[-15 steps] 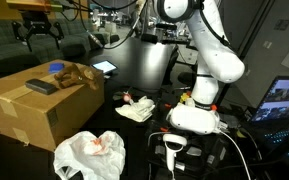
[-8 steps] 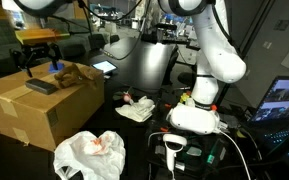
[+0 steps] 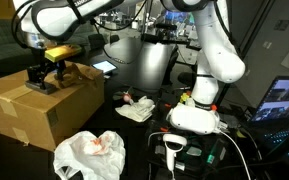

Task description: Put the turnip plushie on the table, then the moose on the box, then the white towel on the table, then the blue sponge on the box, then the duster on the table, lastly, the plastic on the box

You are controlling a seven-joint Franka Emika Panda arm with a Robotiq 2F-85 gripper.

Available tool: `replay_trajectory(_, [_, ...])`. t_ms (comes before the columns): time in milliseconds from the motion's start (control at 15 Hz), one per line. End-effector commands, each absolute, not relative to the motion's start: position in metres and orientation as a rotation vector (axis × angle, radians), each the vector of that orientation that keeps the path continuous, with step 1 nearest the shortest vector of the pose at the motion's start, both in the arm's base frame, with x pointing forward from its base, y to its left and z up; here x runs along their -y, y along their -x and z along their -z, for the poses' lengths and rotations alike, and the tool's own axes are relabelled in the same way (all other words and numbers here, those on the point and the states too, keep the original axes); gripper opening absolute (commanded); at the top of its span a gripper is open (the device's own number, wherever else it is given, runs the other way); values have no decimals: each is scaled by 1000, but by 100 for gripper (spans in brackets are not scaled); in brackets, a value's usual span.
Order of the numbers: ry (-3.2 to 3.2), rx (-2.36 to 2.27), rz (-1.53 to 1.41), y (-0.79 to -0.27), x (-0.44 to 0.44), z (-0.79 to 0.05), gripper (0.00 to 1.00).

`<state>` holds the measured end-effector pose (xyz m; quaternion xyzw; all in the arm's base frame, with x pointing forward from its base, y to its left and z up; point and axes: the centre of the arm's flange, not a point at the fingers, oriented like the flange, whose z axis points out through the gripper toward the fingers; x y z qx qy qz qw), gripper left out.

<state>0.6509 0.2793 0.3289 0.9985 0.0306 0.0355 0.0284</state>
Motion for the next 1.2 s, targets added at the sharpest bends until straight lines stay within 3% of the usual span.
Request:
replay_trajectory(0, [-3084, -322, -156, -639, -263, -344, 100])
replay_trajectory(533, [-3079, -590, -177, -642, -298, -362, 100])
replay_trajectory(1133, [-3155, -300, -226, -679, -316, -338, 100])
